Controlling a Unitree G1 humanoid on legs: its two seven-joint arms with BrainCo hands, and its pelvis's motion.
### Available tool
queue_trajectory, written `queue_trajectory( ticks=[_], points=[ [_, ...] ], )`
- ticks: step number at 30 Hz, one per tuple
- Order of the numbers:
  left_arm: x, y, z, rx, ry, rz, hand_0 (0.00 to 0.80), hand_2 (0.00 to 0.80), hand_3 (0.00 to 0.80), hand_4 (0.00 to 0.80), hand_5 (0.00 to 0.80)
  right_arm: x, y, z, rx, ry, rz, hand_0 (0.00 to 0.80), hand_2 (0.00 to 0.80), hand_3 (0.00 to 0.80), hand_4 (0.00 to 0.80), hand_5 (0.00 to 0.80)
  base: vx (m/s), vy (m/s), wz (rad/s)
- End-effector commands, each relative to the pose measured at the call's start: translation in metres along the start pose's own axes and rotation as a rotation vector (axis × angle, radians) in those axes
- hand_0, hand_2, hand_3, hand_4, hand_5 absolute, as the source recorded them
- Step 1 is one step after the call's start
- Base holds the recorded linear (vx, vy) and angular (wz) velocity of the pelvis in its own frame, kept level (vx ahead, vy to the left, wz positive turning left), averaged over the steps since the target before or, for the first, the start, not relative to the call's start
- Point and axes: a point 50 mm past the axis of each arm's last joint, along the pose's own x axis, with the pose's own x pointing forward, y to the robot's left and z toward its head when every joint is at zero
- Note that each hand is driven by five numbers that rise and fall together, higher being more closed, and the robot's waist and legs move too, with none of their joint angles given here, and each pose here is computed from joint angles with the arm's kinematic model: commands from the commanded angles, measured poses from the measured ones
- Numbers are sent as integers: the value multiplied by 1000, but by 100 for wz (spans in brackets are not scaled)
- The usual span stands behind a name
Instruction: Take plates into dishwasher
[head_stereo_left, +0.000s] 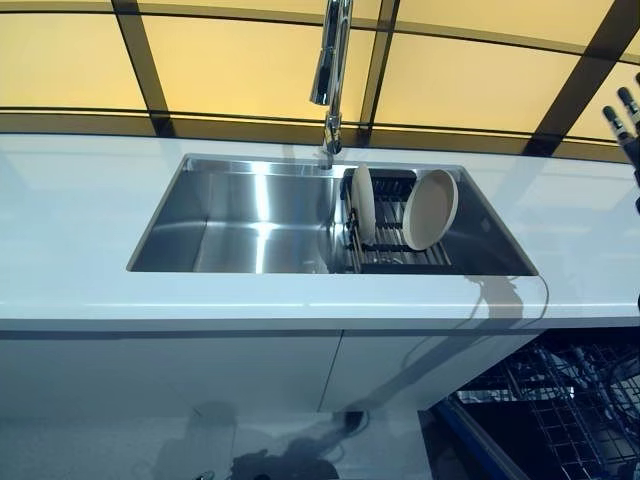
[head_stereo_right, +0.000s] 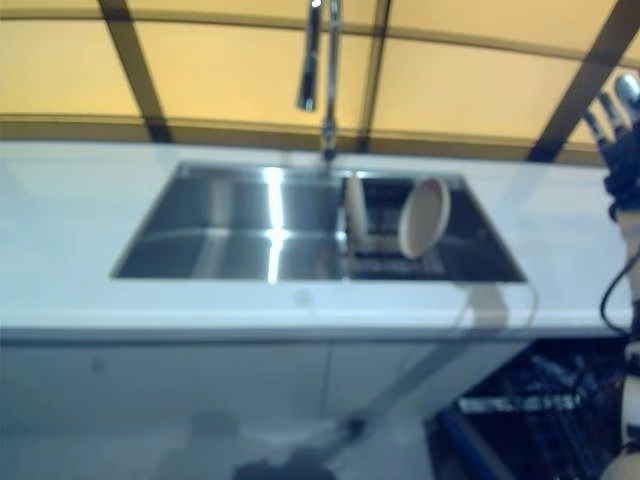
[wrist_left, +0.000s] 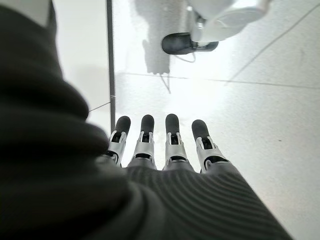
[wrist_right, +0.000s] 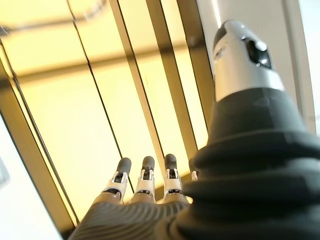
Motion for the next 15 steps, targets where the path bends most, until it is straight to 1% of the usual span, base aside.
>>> queue_trajectory(
  ticks=[1, 2, 3, 4, 5, 6, 7, 8, 10, 11, 13, 15],
  points=[
    [0, 19, 8, 56, 6, 58, 0, 0, 0, 0, 0, 7, 15, 37, -139, -103, -46, 0, 0, 0, 0, 0, 86, -61, -22],
    [-1, 24, 15, 36, -2, 78, 0, 0, 0, 0, 0, 9, 16, 34, -231, -78, -74, 0, 0, 0, 0, 0, 74, -73, -13],
    [-1, 24, 15, 36, -2, 78, 0, 0, 0, 0, 0, 9, 16, 34, -231, -78, -74, 0, 0, 0, 0, 0, 110, -146, -5],
    [-1, 26, 18, 17, -8, 86, 0, 0, 0, 0, 0, 11, 16, 32, -269, -63, -86, 0, 0, 0, 0, 0, 72, -152, 8],
    [-1, 28, 20, 1, -12, 91, 0, 0, 0, 0, 0, 13, 17, 31, -305, -46, -89, 0, 0, 0, 0, 0, 123, -336, 6],
    [-2, 31, 27, -25, -28, 97, 0, 0, 0, 0, 0, 16, 19, 27, -385, -14, -93, 0, 0, 0, 0, 0, 107, -392, 0],
    [-2, 33, 29, -45, -31, 103, 0, 0, 0, 0, 0, 17, 22, 21, -425, 29, -62, 0, 0, 0, 0, 0, 107, -387, -8],
    [-3, 34, 29, -66, -27, 109, 0, 0, 0, 0, 0, 18, 24, 17, -430, 59, -39, 0, 0, 0, 0, 0, 92, -268, -12],
    [-2, 27, 29, -114, -14, 90, 0, 0, 0, 0, 0, 19, 32, 11, -484, 127, -6, 0, 0, 0, 0, 0, 127, -185, 1],
    [-2, 23, 29, -100, -17, 72, 0, 0, 0, 0, 0, 19, 35, 9, -488, 152, 12, 0, 0, 0, 0, 0, 148, -152, 18],
    [-1, 13, 27, -82, -32, 45, 0, 0, 0, 0, 0, 20, 36, 4, -550, 187, 31, 0, 0, 0, 0, 0, 141, -87, 24],
    [-1, 4, 29, -47, -37, 16, 0, 0, 0, 0, 0, 22, 37, 1, -624, 227, 35, 0, 0, 0, 0, 0, 134, 42, 13]
  ],
)
